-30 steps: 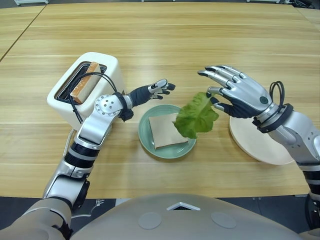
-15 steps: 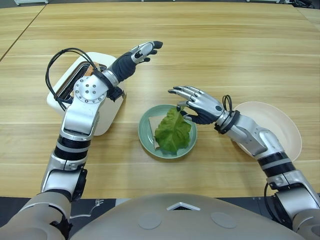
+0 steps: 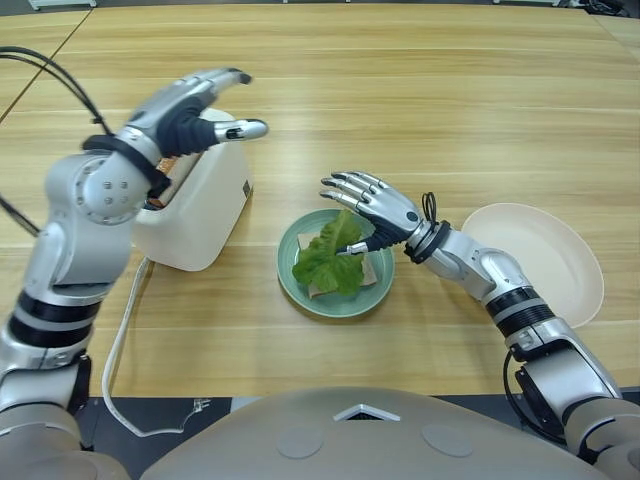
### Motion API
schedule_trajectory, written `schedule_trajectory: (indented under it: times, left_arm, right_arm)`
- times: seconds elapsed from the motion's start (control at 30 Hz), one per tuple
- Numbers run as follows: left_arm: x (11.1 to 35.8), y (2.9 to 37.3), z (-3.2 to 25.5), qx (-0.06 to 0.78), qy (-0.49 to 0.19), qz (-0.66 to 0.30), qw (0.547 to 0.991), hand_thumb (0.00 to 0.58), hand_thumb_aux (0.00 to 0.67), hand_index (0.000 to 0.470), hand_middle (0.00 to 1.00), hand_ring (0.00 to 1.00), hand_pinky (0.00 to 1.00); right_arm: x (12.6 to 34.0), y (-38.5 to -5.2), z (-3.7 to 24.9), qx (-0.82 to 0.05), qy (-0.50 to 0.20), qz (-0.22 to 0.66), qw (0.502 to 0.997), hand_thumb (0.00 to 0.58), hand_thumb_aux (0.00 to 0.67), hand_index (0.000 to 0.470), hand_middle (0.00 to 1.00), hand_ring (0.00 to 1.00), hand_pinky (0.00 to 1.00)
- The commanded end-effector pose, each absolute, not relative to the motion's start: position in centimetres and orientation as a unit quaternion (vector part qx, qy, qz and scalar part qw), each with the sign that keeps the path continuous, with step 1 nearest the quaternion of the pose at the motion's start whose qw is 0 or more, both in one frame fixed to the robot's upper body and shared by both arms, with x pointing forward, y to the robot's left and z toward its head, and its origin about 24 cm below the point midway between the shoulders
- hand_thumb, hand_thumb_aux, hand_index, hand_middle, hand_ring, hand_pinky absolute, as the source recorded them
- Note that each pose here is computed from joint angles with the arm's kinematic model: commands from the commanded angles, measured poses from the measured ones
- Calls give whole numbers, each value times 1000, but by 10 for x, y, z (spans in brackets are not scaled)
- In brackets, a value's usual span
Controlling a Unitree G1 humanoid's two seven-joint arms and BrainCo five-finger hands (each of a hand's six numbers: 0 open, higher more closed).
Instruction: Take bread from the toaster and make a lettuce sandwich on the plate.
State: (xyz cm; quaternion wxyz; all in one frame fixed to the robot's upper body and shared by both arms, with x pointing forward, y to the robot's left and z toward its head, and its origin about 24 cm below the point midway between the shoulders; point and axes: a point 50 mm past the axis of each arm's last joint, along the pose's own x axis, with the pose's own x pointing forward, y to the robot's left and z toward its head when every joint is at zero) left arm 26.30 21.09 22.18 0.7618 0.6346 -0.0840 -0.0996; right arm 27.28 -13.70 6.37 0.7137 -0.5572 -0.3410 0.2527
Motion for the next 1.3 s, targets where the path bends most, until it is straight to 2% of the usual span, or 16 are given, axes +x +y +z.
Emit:
schedule_trajectory:
  times: [0.03, 0.23, 0.33, 0.37, 0.4, 0.43, 0.47, 0.5, 0.7, 0.83, 0.9, 0.97, 1.07, 1.13, 1.3]
  left_arm:
    - [260, 241, 212, 688, -9, -73, 722, 0, 0, 0, 0, 0, 0]
    - [264, 264, 201, 723, 57, -44, 687, 0, 0, 0, 0, 0, 0]
    - [266, 266, 186, 730, 91, -69, 674, 0, 0, 0, 0, 0, 0]
    - [266, 264, 181, 729, 96, -82, 673, 294, 200, 140, 0, 0, 0]
    - [266, 261, 178, 727, 97, -92, 674, 485, 399, 280, 0, 0, 0]
    - [266, 259, 176, 725, 96, -99, 675, 541, 497, 348, 0, 0, 0]
    - [267, 258, 175, 723, 95, -103, 676, 569, 578, 405, 0, 0, 0]
    - [267, 257, 175, 722, 93, -106, 678, 580, 657, 461, 0, 0, 0]
    - [271, 253, 185, 705, 57, -94, 700, 580, 670, 470, 0, 0, 0]
    - [273, 236, 246, 633, -112, -3, 766, 580, 670, 470, 0, 0, 0]
    - [267, 228, 264, 582, -174, 8, 794, 580, 670, 470, 0, 0, 0]
    - [262, 224, 272, 537, -204, -3, 818, 580, 670, 470, 0, 0, 0]
    - [261, 217, 267, 505, -205, -43, 837, 580, 670, 470, 0, 0, 0]
    - [264, 206, 256, 462, -198, -104, 859, 580, 670, 470, 0, 0, 0]
    - [282, 169, 207, 336, -128, -279, 891, 580, 670, 470, 0, 0, 0]
  right_arm:
    - [276, -143, 77, -546, -355, 216, 727, 0, 0, 0, 0, 0, 0]
    - [273, -145, 79, -546, -358, 209, 728, 0, 0, 0, 0, 0, 0]
    - [272, -145, 80, -546, -359, 209, 728, 0, 0, 0, 0, 0, 0]
    - [272, -146, 81, -546, -360, 208, 727, 0, 0, 0, 0, 0, 0]
    - [272, -146, 81, -547, -360, 206, 727, 0, 0, 0, 0, 0, 0]
    - [272, -147, 81, -547, -359, 205, 728, 0, 0, 0, 0, 0, 0]
    - [272, -148, 82, -548, -359, 204, 728, 0, 0, 0, 0, 0, 0]
    - [272, -149, 82, -548, -359, 203, 728, 0, 0, 0, 0, 0, 0]
    - [272, -150, 82, -550, -358, 197, 729, 0, 0, 0, 0, 0, 0]
    - [272, -152, 84, -550, -360, 190, 729, 0, 0, 0, 0, 0, 0]
    - [273, -153, 86, -550, -361, 187, 730, 0, 0, 0, 0, 0, 0]
    - [275, -153, 87, -550, -361, 184, 730, 0, 0, 0, 0, 0, 0]
    - [277, -154, 89, -549, -362, 177, 732, 0, 0, 0, 0, 0, 0]
    - [279, -156, 92, -546, -362, 169, 736, 0, 0, 0, 0, 0, 0]
    - [288, -171, 106, -530, -357, 124, 759, 0, 0, 0, 0, 0, 0]
